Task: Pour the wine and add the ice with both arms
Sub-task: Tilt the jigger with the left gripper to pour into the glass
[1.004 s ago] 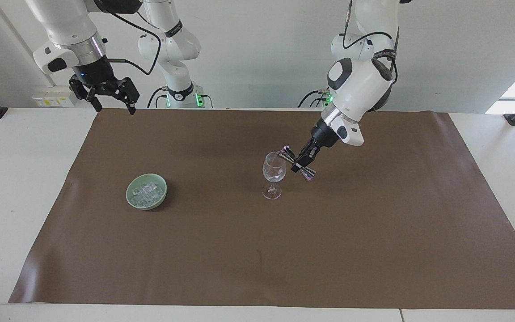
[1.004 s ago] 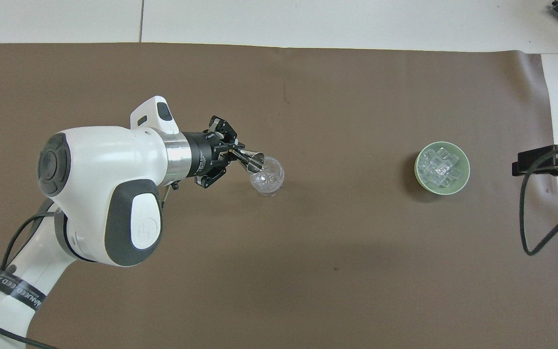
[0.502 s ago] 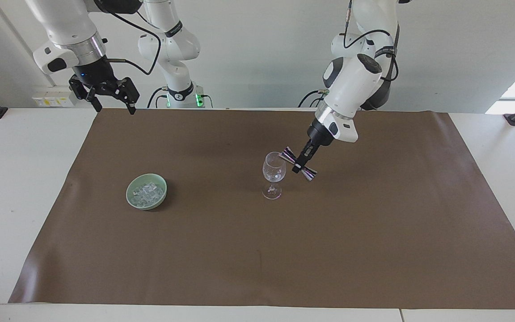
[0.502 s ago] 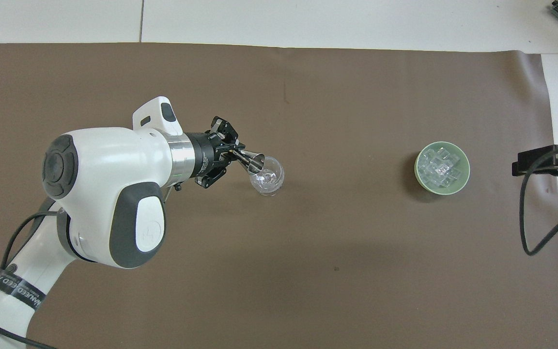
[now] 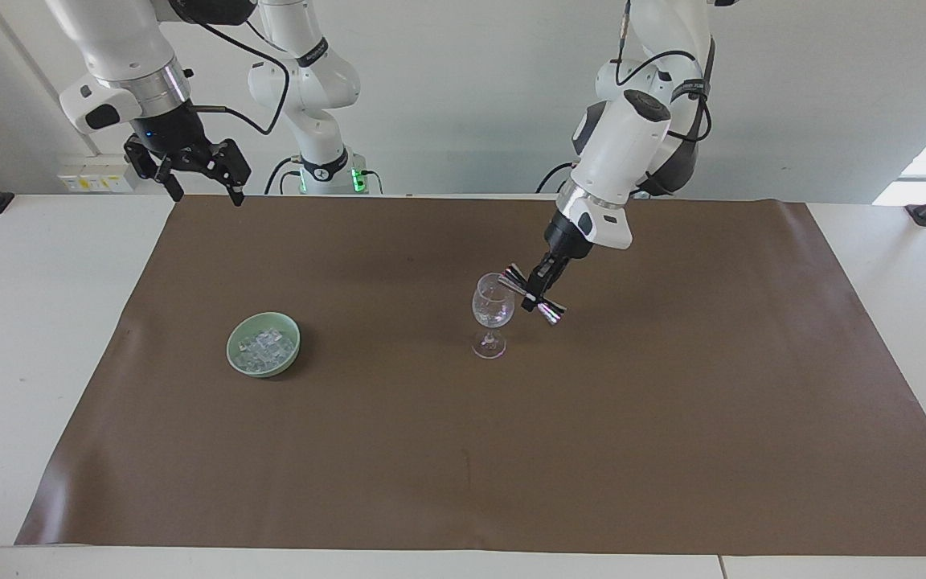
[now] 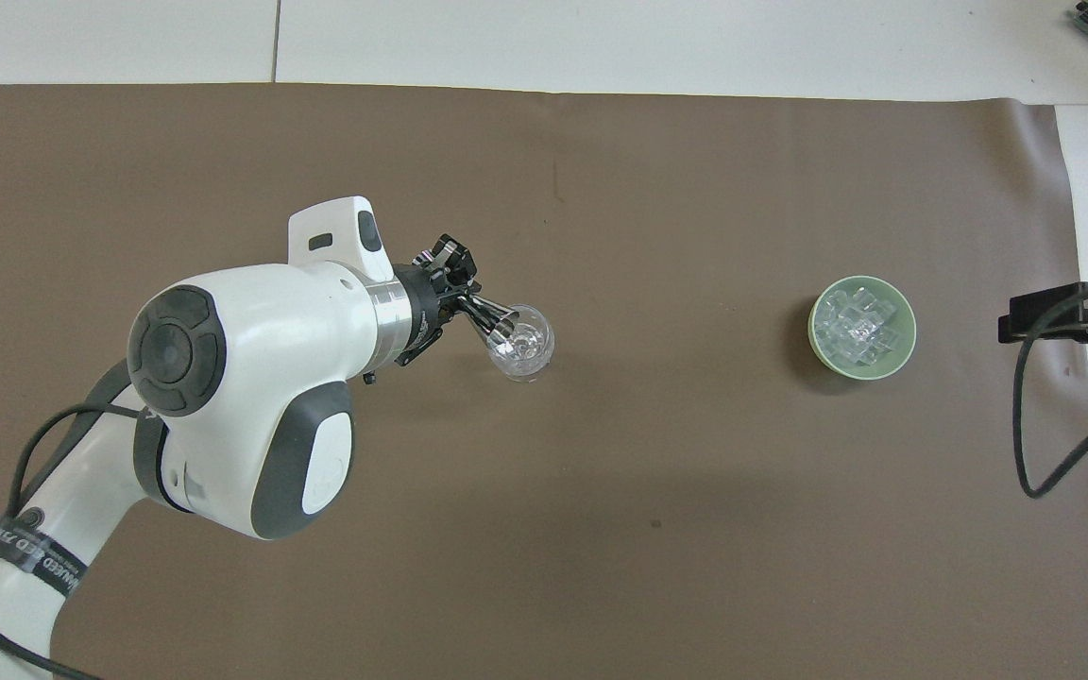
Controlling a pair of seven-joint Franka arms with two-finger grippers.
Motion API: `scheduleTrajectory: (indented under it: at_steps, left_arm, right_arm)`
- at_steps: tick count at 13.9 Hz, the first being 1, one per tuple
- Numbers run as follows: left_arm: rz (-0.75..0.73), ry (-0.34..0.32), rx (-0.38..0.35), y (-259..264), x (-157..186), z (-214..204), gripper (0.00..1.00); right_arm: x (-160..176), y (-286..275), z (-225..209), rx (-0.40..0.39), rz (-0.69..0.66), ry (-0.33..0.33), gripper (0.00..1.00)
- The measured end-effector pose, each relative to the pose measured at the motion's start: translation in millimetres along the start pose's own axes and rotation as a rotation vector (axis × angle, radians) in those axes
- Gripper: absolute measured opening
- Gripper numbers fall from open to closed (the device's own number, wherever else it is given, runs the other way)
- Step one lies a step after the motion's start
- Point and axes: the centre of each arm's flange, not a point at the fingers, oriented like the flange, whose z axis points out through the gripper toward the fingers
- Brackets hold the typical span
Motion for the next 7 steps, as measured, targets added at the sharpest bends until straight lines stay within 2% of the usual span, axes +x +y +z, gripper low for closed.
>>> scheduleTrajectory:
  at_steps: [7]
  left_arm:
    - [0.091,0.103,-0.023,7,-15,-2,0.22]
  right_arm:
    - [0,0,0,0.0,0.0,0.0,1.0]
